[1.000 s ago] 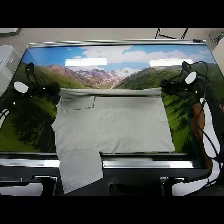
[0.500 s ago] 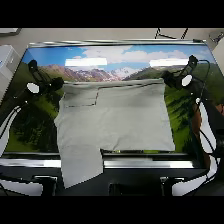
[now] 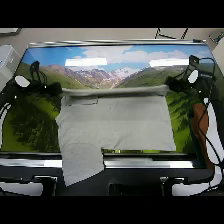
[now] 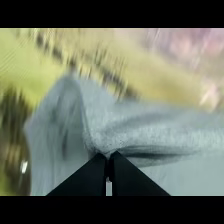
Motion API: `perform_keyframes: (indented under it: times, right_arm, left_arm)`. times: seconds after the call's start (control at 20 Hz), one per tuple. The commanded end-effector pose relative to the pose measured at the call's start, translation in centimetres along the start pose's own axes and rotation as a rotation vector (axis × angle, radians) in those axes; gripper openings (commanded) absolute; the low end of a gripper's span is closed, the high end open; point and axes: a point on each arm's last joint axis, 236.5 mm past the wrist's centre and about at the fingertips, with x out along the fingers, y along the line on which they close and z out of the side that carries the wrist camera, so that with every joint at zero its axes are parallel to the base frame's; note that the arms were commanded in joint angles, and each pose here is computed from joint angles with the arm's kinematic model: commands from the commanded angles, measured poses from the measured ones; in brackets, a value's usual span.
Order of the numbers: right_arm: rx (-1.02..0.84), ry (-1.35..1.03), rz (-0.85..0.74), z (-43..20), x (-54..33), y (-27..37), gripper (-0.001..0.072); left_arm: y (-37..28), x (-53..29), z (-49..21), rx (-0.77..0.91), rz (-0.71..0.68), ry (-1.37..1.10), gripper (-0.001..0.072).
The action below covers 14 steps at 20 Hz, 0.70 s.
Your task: Fold the clothes and pants, and hang the long-sleeved shirts on hangers.
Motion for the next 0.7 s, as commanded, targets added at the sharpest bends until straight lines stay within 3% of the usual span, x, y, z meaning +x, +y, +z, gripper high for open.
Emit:
perform_keyframes:
  times: [0.0,0.55,0.6,0.65]
  right_arm:
    - [-0.107,0.349,-0.102,-8.1,-1.7,-2.8,0.0050]
    - [-0.124,0.535,-0.098,-12.7,0.6,-3.4,0.0061]
    - [-0.109,0.533,-0.091,-12.7,0.5,-3.1,0.0150]
    - [-0.107,0.545,-0.097,-12.7,-0.1,-3.2,0.0293]
  left_arm:
    - [1.6,-2.1,-11.5,-0.004,0.022,0.458,0.0021]
    - [1.9,0.2,-12.9,-0.010,0.030,0.446,0.0023]
    - [1.8,0.1,-12.8,-0.009,0.030,0.442,0.0042]
    - [1.9,-0.2,-12.7,-0.007,0.031,0.447,0.0171]
